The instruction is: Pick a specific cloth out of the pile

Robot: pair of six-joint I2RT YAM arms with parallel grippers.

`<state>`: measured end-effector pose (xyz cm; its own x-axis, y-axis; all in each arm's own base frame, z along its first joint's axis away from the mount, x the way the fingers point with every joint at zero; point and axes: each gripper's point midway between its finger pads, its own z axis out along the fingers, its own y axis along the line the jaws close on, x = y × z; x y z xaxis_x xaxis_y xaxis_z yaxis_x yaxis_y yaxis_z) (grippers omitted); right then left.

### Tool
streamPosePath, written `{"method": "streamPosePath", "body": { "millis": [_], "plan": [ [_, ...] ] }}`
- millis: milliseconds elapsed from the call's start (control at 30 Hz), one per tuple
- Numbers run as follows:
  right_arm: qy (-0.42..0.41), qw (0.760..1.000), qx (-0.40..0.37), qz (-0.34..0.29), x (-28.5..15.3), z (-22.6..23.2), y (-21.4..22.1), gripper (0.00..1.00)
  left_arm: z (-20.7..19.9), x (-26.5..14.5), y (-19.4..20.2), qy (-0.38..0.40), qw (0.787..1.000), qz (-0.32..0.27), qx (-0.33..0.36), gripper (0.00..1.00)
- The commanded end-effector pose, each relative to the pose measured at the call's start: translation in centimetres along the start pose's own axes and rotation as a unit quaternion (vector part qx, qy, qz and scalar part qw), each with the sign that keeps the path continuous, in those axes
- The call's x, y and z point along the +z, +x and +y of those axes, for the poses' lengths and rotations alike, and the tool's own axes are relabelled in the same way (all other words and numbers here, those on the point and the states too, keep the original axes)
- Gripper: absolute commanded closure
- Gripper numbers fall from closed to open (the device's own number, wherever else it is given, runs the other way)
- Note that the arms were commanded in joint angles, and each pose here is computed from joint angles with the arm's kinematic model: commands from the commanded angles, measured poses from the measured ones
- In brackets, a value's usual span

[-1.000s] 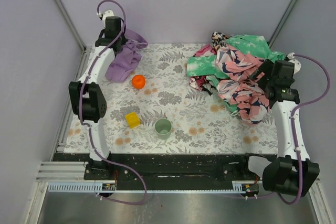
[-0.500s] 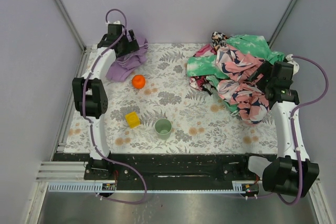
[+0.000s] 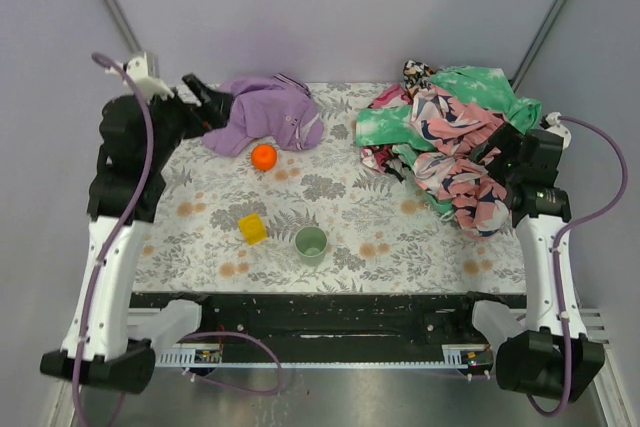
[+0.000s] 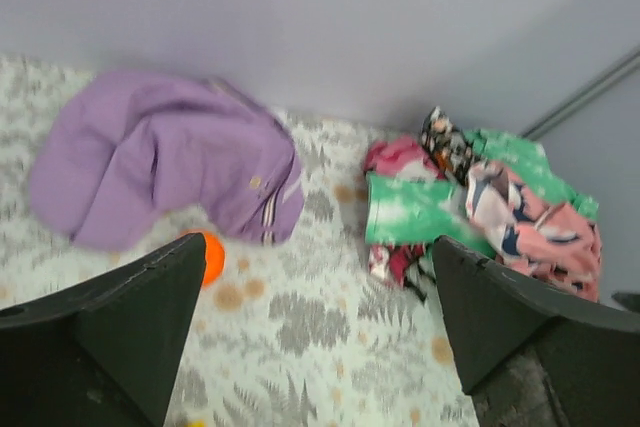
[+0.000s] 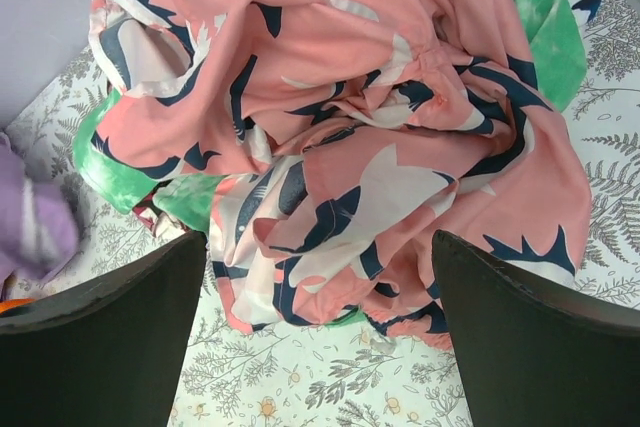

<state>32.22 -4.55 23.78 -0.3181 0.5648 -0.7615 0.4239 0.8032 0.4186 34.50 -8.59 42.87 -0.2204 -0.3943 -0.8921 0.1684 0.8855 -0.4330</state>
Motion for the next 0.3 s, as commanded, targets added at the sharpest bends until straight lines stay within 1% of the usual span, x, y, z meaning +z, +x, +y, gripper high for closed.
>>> {"method": "streamPosePath", "body": {
  "millis": [0, 33, 67, 133, 267],
  "plan": [
    [-0.031, 0.999, 0.008, -0.032, -0.9, 0.8, -0.7, 0.01, 2.7, -2.6, 8.6, -0.016, 0.997, 0.058, -0.056, 0.01],
    [-0.031, 0.999, 0.008, -0.032, -0.9, 0.7, -0.6, 0.01, 2.8, -3.9, 9.3, -0.011, 0.997, 0.049, -0.061, 0.01],
    [-0.032, 0.999, 0.006, -0.035, -1.0, 0.7, -0.6, 0.01, 3.4, -4.7, 10.7, -0.015, 0.996, 0.053, -0.064, 0.01],
    [-0.048, 0.998, 0.002, -0.033, -1.1, 1.0, -0.1, 0.01, 4.9, -6.4, 12.8, -0.040, 0.995, 0.054, -0.079, 0.01],
    [-0.062, 0.997, -0.001, -0.047, -1.5, 1.0, 0.2, 0.01, 6.1, -9.1, 13.9, -0.059, 0.995, 0.039, -0.074, 0.01]
  ]
}}
